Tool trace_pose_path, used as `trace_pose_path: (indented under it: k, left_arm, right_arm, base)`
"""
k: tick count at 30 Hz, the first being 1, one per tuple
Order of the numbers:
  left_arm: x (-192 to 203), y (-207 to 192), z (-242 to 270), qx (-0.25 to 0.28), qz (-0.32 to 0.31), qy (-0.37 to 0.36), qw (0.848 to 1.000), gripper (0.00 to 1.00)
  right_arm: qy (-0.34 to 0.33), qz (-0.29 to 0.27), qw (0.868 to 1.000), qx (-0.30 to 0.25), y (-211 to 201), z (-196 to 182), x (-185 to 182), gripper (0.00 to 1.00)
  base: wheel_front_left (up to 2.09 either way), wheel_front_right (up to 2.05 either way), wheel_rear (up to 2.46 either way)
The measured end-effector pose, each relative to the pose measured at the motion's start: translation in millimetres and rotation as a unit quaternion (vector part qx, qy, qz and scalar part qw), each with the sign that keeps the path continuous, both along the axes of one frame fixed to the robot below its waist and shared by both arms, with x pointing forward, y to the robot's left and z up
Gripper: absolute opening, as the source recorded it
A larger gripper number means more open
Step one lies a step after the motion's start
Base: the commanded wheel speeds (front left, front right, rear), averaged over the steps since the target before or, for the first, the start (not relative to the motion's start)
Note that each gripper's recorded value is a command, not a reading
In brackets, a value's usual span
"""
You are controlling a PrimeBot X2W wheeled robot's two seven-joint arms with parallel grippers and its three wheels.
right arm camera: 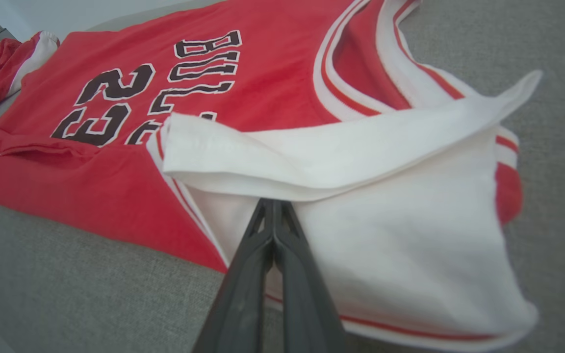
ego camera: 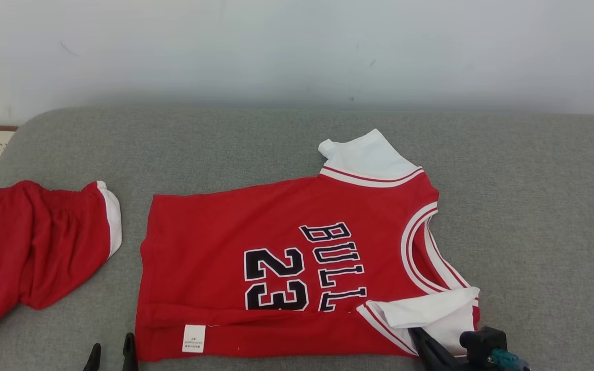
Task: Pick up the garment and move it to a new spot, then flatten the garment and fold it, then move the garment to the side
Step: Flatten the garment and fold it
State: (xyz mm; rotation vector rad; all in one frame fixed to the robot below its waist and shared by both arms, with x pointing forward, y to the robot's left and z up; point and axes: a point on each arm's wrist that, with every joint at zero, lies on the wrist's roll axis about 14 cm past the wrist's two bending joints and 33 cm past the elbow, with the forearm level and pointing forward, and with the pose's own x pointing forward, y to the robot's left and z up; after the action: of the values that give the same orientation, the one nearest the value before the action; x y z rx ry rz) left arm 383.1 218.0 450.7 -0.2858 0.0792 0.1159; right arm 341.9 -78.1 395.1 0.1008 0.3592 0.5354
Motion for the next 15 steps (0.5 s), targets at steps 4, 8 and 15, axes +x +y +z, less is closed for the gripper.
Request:
trace_pose_path:
  k: [4, 8, 15]
  left_arm:
    - [-2, 3, -2, -0.001, 0.005, 0.003, 1.0, 1.0]
    - [-3, 5, -3, -0.002, 0.008, 0.005, 1.0, 1.0]
    - [-2, 3, -6, -0.005, 0.007, 0.009, 1.0, 1.0]
  right_arm:
    - [-0.013, 0.004, 1.0, 0.007, 7, 9, 16, 0.0]
    - [-0.013, 0.004, 1.0, 0.007, 8, 10, 22, 0.0]
    - [-0.028, 0.008, 1.0, 0.0, 11, 19, 44, 0.0]
  base:
    - [0.0, 0.0, 0.0]
    - [0.0, 0.0, 0.0]
    - [0.0, 0.0, 0.0]
